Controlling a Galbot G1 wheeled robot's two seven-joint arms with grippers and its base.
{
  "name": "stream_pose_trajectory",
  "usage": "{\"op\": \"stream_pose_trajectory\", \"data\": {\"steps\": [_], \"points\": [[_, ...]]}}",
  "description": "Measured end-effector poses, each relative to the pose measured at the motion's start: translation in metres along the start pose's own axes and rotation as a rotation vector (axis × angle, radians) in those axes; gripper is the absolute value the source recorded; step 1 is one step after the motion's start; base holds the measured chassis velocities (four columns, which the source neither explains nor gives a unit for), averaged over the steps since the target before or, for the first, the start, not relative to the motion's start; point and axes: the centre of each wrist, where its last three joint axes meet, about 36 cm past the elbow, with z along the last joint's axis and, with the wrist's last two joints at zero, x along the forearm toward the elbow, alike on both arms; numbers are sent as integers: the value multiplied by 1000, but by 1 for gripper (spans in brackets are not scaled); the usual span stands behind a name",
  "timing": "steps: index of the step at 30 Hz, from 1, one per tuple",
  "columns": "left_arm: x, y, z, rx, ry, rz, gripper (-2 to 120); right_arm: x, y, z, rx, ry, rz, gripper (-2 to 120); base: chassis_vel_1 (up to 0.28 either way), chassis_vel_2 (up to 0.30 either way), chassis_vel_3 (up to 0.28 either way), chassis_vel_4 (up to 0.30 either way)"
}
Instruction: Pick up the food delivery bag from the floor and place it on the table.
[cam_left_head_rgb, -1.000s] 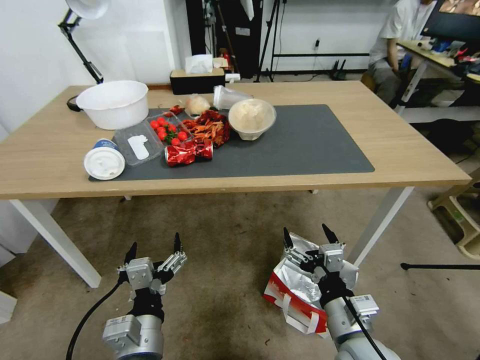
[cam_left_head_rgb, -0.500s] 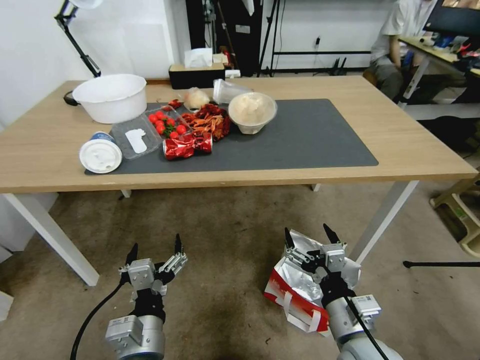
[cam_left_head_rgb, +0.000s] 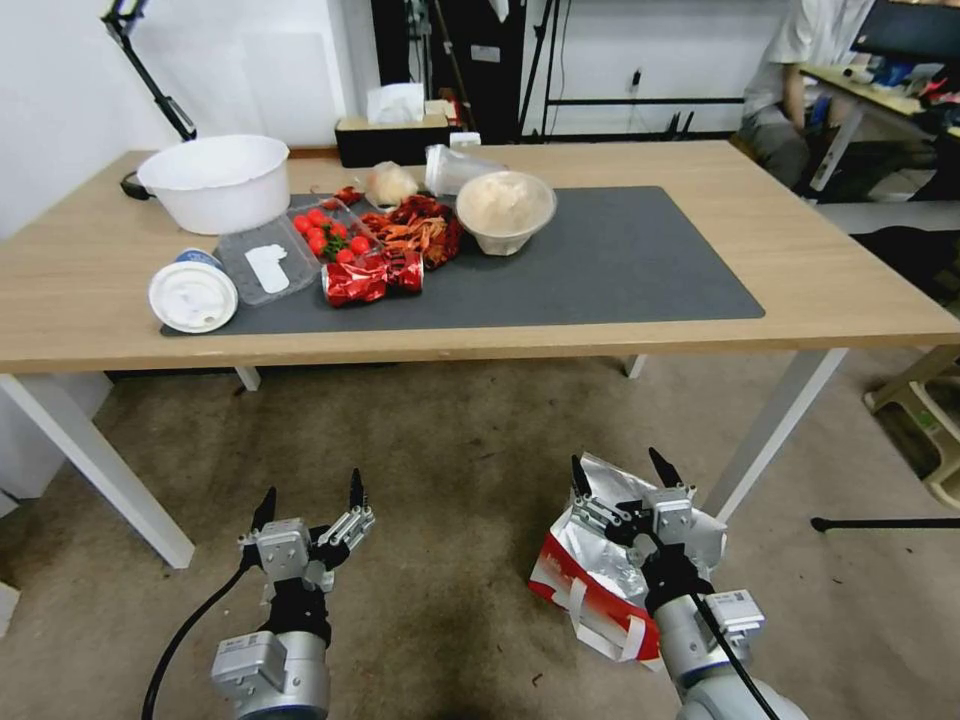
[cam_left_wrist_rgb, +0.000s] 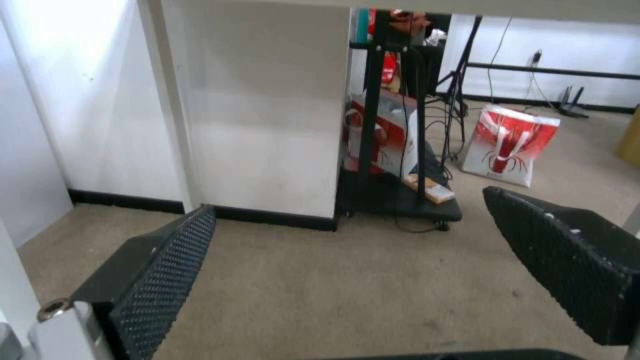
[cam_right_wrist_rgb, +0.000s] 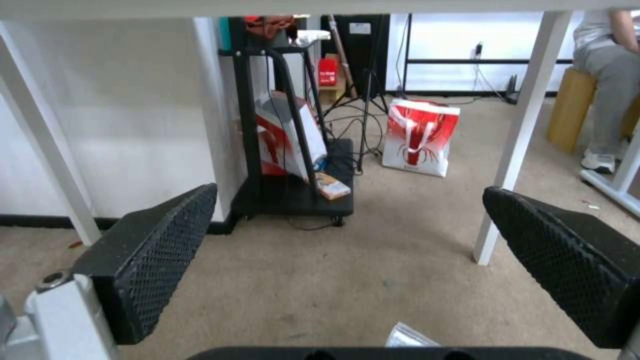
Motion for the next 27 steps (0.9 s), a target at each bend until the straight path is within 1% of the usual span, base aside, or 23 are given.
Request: {"op": "stream_pose_trajectory", "data": {"steps": [10, 27], "points": [[0, 2, 1, -11, -3, 2, 100, 0, -1, 0, 1, -2, 2, 100, 0, 0, 0, 0], [2, 1, -1, 1, -12, 0, 100, 3, -2, -5, 1, -14, 0, 100, 0, 0, 0, 0]]}}
